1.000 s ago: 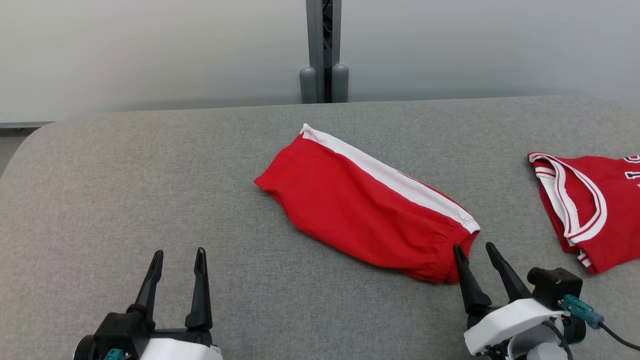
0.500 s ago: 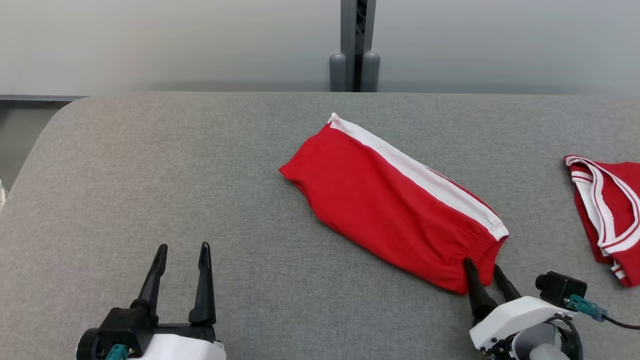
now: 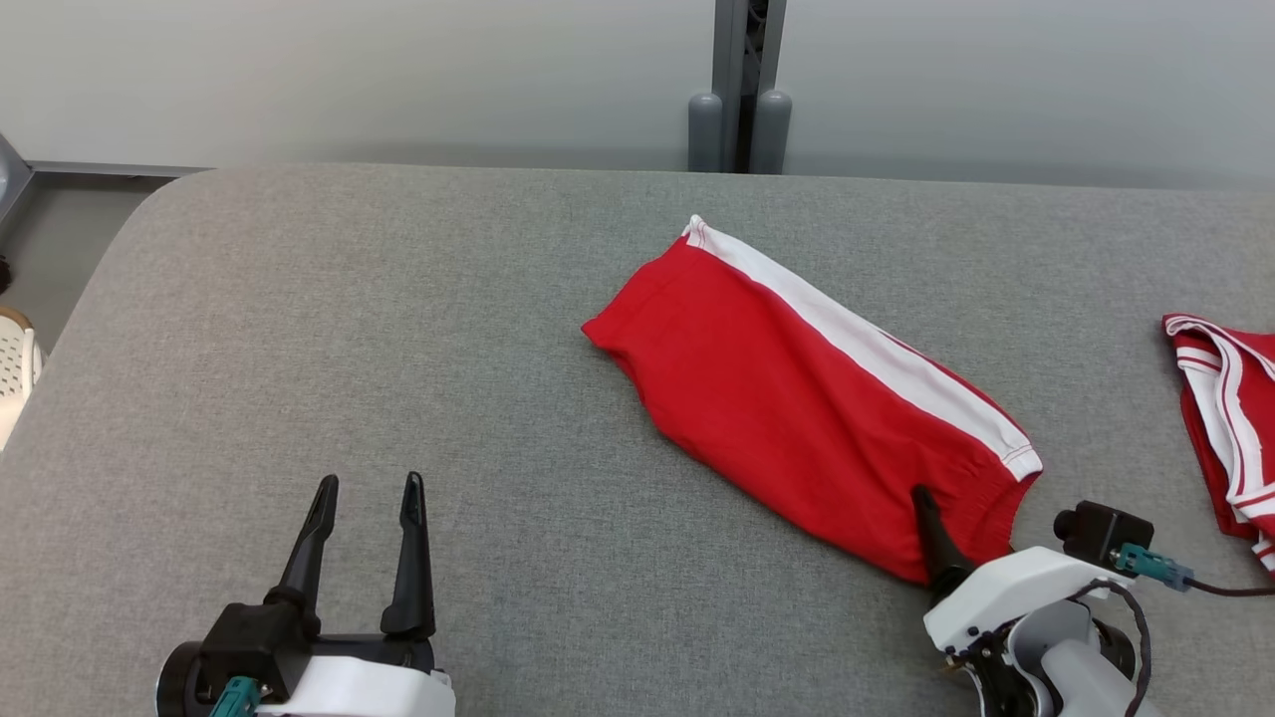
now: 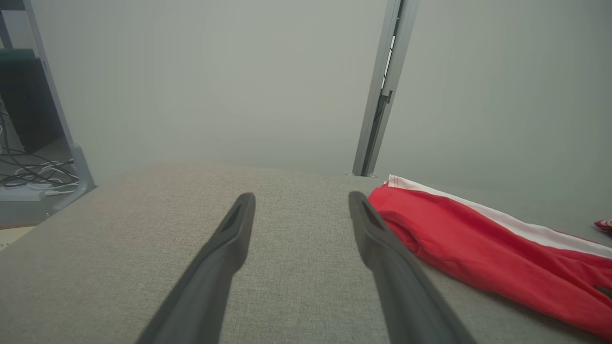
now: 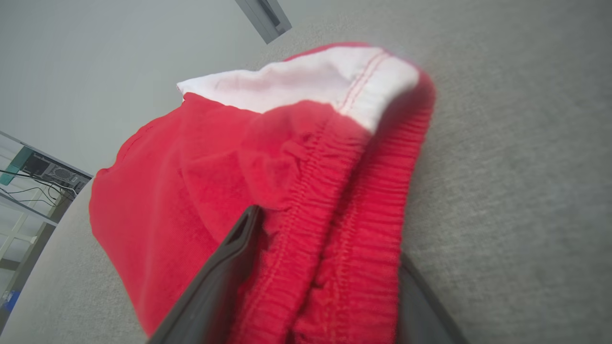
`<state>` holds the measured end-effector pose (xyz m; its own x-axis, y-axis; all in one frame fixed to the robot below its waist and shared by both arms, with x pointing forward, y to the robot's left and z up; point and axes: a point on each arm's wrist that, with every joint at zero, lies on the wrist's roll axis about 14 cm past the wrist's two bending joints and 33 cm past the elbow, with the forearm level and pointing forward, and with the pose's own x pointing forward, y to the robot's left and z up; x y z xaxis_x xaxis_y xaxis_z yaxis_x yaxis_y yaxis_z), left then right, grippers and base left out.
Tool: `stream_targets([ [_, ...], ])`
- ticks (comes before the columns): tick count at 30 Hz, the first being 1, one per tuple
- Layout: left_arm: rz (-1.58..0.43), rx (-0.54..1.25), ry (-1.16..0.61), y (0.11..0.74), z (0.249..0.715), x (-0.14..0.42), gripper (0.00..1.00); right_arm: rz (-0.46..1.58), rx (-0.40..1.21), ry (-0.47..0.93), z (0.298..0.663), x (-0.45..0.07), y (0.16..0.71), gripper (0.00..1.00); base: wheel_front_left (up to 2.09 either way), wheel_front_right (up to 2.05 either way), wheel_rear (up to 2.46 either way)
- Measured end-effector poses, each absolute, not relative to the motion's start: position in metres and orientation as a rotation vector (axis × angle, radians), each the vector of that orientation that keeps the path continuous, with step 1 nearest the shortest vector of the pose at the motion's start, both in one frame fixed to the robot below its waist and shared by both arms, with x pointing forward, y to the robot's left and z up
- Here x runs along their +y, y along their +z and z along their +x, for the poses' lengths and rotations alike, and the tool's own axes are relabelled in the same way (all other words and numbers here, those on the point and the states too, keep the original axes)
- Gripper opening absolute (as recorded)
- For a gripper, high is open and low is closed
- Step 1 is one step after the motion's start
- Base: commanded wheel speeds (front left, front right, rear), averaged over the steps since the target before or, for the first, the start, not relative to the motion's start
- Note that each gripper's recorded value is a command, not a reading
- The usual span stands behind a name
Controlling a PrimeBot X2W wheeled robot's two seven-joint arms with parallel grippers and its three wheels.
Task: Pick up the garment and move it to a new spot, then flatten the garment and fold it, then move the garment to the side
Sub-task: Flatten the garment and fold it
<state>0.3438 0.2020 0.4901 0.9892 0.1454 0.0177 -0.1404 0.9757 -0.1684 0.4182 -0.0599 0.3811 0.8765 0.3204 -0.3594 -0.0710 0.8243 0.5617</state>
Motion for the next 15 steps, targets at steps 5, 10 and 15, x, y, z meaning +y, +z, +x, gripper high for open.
stream_targets([
  [5,-0.167,-0.029,0.148,0.4899,0.3426,0.2028,1.00,0.559,0.467,0.235,0.4213,-0.0527,0.3822,0.00,0.00,0.00,0.00],
  [10,-0.167,-0.027,0.148,0.4892,0.3434,0.2023,1.00,0.543,0.472,0.236,0.4215,-0.0520,0.3802,0.00,0.00,0.00,0.00],
  [15,-0.169,-0.018,0.135,0.4867,0.3460,0.1977,1.00,0.503,0.468,0.240,0.4284,-0.0542,0.3803,0.00,0.00,0.00,0.00],
])
